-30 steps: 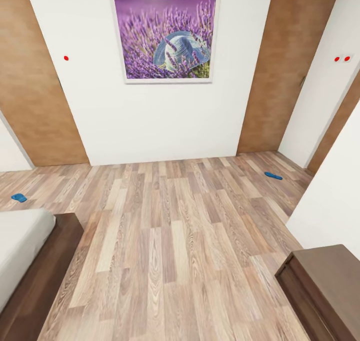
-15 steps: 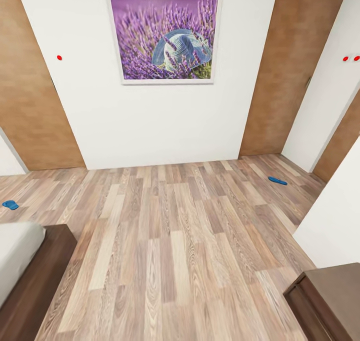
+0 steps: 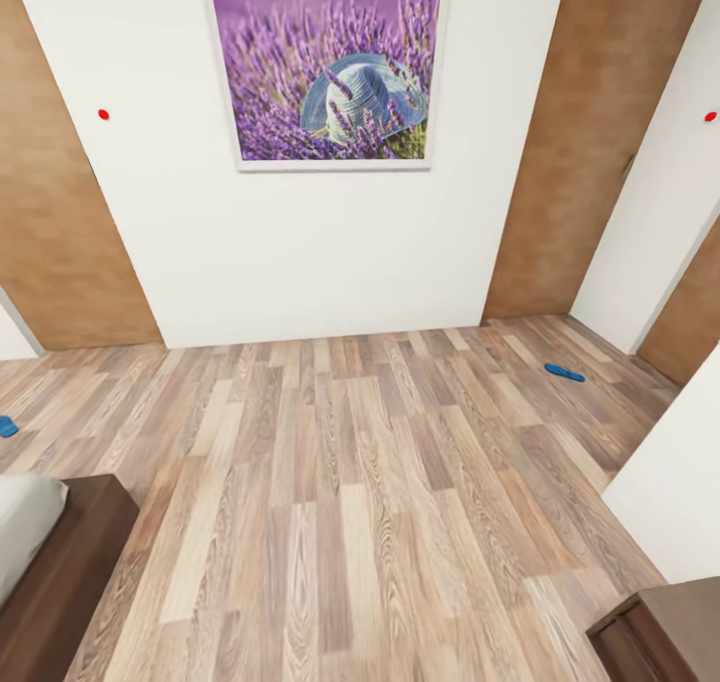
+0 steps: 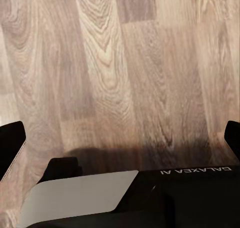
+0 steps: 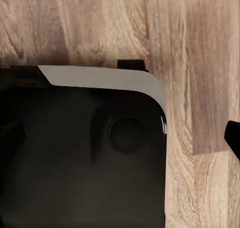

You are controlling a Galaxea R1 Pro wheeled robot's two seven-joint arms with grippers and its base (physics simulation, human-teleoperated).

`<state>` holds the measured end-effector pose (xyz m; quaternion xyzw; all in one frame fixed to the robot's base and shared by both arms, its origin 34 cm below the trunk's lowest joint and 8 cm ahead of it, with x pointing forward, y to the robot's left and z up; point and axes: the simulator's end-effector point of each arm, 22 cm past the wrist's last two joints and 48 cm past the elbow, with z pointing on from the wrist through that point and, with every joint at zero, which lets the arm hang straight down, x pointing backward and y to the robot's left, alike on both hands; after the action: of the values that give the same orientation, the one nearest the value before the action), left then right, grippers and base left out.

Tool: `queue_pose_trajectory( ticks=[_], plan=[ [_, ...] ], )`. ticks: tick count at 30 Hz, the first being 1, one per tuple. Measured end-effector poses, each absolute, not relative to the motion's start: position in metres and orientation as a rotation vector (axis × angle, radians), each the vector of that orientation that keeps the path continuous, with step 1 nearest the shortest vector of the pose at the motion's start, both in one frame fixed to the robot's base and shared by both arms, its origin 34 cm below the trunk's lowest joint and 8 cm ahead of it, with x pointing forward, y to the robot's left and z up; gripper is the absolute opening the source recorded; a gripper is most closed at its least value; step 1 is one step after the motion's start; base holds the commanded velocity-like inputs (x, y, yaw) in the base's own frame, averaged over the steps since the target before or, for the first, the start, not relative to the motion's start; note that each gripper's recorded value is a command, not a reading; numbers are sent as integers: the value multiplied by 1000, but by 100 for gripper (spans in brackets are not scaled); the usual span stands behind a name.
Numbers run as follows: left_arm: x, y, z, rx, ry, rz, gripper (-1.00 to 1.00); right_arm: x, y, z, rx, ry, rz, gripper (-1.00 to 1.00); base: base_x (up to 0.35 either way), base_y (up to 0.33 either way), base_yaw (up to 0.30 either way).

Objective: In the bedroom, move the book from the bed onto either nightstand, and place the two sandals side by side next to the bed.

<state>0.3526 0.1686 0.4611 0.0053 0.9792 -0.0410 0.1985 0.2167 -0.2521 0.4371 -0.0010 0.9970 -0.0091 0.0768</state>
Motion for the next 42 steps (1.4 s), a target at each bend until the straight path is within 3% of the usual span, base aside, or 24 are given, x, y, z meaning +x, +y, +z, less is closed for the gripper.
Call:
queue_pose_trajectory(
  ticks=[18, 28, 42],
  plan=[
    [353, 169, 461, 15, 2739, -115, 100, 216, -252, 437, -2, 2989, -31, 100, 310, 0, -3],
    [353, 169, 461, 15, 2739, -115, 100, 216, -251, 437, -3, 2989, -27, 100, 310, 0, -164],
    [353, 169, 461, 15, 2739, -115, 100, 216, -251, 437, -6, 2989, -27, 100, 310, 0, -18]
  ],
)
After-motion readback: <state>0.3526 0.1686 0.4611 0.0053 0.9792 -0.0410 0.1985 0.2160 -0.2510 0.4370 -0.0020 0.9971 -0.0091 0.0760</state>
